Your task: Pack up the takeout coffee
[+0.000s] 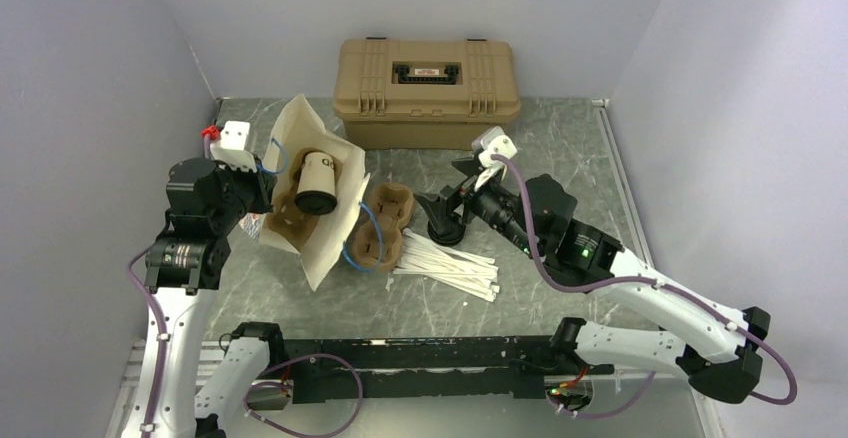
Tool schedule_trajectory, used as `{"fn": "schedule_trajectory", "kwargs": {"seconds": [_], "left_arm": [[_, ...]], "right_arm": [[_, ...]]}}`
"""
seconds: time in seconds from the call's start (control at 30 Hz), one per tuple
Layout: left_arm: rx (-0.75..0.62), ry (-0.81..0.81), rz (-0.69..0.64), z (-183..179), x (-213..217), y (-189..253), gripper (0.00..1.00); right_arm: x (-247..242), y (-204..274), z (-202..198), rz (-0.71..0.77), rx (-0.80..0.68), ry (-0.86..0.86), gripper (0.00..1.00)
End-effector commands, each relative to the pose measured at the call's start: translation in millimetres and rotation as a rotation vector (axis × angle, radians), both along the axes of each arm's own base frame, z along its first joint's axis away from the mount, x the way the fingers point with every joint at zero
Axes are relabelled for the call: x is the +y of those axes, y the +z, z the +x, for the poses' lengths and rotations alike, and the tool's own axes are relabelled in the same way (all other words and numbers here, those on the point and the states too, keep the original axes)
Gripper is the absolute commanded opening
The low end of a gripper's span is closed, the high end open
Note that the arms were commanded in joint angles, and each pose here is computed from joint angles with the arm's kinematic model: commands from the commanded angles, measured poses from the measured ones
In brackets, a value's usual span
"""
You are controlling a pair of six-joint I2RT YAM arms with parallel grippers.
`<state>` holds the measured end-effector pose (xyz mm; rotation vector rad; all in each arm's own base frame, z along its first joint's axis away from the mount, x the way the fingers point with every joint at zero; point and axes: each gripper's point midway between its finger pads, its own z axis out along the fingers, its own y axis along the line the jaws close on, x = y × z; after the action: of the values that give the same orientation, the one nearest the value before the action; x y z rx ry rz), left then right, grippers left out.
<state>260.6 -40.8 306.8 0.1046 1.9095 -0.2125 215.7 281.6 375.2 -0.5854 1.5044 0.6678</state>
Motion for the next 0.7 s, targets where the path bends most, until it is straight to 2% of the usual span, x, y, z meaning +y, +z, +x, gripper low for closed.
{"fn": "schedule_trajectory", "kwargs": {"seconds": [0.0,0.27,0.43,0.67], "left_arm": [[-0.089,-0.024,0.024,6.3,-1.7,20.4,0.0],[-0.052,-0.024,0.022,8.2,-2.1,15.3,0.0],[-0.042,-0.031,0.014,8.1,-4.1,13.7,0.0],[-0.031,-0.049,-0.004,5.1,-8.3,13.2,0.0]], "right_arm": [[-18.7,-10.6,-3.9,0.004,0.019,-0.043,1.0],[-34.0,-37.2,-6.9,-0.037,0.046,-0.076,1.0],[-23.4,-19.2,-12.8,-0.033,0.013,-0.006,1.0],[14.7,14.6,-25.8,-0.032,-0.036,0.182,0.98]]}}
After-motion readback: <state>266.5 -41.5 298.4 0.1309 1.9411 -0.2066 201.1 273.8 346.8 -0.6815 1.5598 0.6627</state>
